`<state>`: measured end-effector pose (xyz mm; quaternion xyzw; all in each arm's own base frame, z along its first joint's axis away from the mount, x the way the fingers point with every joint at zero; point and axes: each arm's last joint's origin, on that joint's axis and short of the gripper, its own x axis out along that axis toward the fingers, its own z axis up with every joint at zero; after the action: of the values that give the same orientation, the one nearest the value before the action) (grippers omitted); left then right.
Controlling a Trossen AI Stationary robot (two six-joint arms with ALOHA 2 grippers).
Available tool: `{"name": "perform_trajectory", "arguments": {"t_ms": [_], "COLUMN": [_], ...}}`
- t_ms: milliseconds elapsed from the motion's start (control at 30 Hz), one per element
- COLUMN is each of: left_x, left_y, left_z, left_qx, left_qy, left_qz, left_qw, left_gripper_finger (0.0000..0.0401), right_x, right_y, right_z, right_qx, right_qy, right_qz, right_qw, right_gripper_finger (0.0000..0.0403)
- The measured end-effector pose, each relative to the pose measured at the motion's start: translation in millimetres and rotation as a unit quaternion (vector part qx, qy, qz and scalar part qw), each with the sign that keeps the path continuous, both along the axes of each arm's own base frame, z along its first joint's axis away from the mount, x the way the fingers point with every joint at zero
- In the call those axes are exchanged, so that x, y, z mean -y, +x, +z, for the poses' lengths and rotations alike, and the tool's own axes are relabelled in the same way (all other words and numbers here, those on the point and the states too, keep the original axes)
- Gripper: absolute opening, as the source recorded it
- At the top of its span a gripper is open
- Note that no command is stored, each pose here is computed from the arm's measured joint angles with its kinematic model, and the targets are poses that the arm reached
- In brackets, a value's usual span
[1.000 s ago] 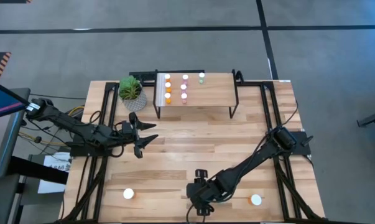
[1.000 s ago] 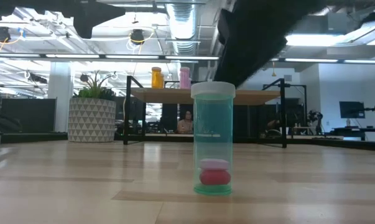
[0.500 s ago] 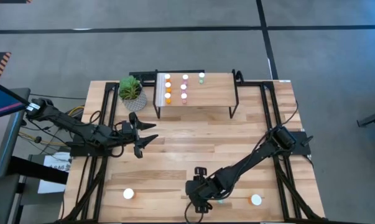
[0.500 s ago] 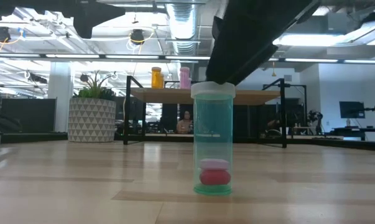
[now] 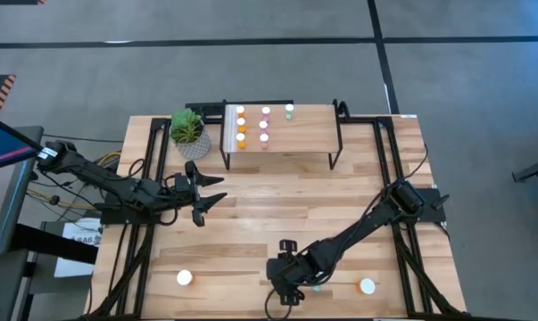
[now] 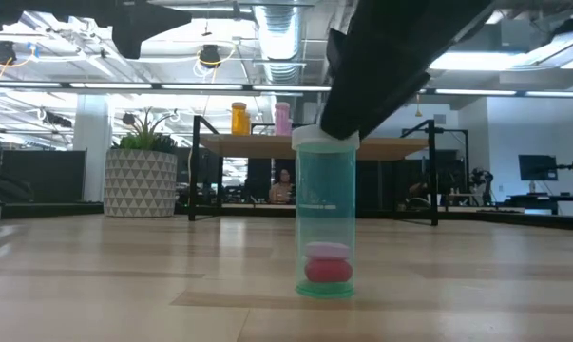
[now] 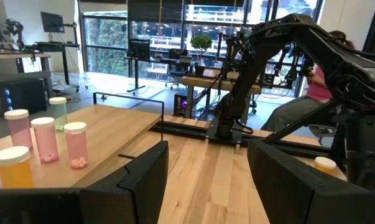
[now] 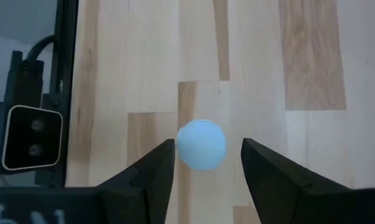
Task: Pick and place medicine bottles onto shelf by color
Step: Put the left green pill bottle on the shelf aligned with the other green pill bottle
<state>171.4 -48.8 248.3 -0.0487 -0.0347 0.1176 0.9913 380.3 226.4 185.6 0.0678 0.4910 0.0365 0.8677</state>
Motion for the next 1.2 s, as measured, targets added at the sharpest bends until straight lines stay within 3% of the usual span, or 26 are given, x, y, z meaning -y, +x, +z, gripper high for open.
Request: {"name": "perform_trajectory", "arguments": {"t_ms": [233,700,967,1200], "left_x": [0.0,0.0,0.0,0.0], "left_y": [0.0,0.0,0.0,0.0], "left_z": [-0.1,-0.1,-0.1,-0.2], "left_qx": [0.000,0.000,0.000,0.000], "left_qy": [0.000,0.000,0.000,0.000], "left_qz": [0.000,0.000,0.000,0.000], "left_qw": [1.000,1.000,1.000,1.000], "left_gripper_finger": [0.0208,0.0208,0.0208,0.0208], "right_x": [2.1,2.1,6.8,25.8], "right_y": [1.4,1.4,0.9,-5.8], "right_z": [0.1,0.5,3.2,34.5], "right_qx": [0.001,0.000,-0.007,0.000], "right_qy": [0.000,0.000,-0.004,-0.013], "right_qz": [-0.003,-0.003,-0.006,-0.006], "right_qw": [1.000,1.000,1.000,1.000], "right_gripper_finger": [0.0198,0.0136,0.0132,0.0134]}}
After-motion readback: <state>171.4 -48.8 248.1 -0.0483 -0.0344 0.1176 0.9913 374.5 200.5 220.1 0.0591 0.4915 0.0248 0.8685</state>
